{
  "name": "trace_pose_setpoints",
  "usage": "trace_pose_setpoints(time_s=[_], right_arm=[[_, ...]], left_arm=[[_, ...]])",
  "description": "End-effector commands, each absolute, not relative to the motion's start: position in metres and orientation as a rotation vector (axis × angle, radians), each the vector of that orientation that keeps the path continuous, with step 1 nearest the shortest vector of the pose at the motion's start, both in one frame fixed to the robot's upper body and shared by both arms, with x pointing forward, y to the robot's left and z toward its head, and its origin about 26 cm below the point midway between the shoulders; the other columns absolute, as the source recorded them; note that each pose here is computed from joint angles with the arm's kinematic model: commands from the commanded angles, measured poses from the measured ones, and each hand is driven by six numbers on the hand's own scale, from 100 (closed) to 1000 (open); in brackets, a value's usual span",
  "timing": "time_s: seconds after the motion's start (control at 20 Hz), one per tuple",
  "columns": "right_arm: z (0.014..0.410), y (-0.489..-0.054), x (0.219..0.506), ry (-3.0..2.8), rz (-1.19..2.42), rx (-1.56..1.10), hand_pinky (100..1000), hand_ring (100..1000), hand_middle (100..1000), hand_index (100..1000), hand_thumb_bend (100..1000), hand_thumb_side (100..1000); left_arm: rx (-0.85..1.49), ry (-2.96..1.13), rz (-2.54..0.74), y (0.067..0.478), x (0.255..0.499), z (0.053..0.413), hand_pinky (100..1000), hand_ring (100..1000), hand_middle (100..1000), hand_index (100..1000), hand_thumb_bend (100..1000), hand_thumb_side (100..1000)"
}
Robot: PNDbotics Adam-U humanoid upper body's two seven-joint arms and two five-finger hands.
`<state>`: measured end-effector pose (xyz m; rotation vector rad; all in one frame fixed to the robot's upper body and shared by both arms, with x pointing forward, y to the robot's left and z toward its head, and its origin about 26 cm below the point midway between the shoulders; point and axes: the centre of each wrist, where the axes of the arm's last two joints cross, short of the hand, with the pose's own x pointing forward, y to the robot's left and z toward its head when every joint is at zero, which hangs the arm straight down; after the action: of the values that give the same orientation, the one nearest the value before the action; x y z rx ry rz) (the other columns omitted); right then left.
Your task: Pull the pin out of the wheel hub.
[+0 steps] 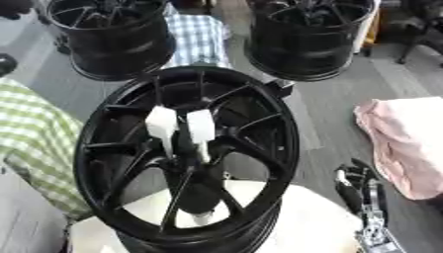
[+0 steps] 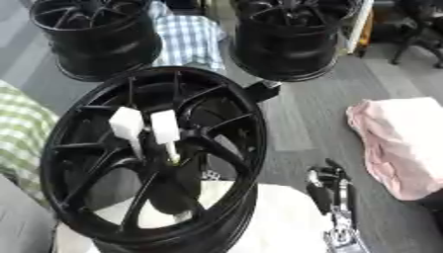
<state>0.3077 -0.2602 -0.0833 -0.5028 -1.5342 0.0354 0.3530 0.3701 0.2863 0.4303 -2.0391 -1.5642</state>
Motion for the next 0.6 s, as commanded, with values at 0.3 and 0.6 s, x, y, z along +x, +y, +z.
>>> trace_pose_setpoints(time_s=[0.3,0.6], right_arm=[[-0.075,-0.257,0.316,-1.576,0.083,-0.484,754,688,685,859,100,480],[-0.076,-0.258,0.314,-1.573,0.080,-0.486,754,688,684,859,100,480]], left_arm=[[0.359,-1.834,-2.021,0.351,0.354,0.306,843,854,822,876,540,589],[0.247,-1.669,-2.200,0.330,0.385,0.270,842,832,826,891,560,577]])
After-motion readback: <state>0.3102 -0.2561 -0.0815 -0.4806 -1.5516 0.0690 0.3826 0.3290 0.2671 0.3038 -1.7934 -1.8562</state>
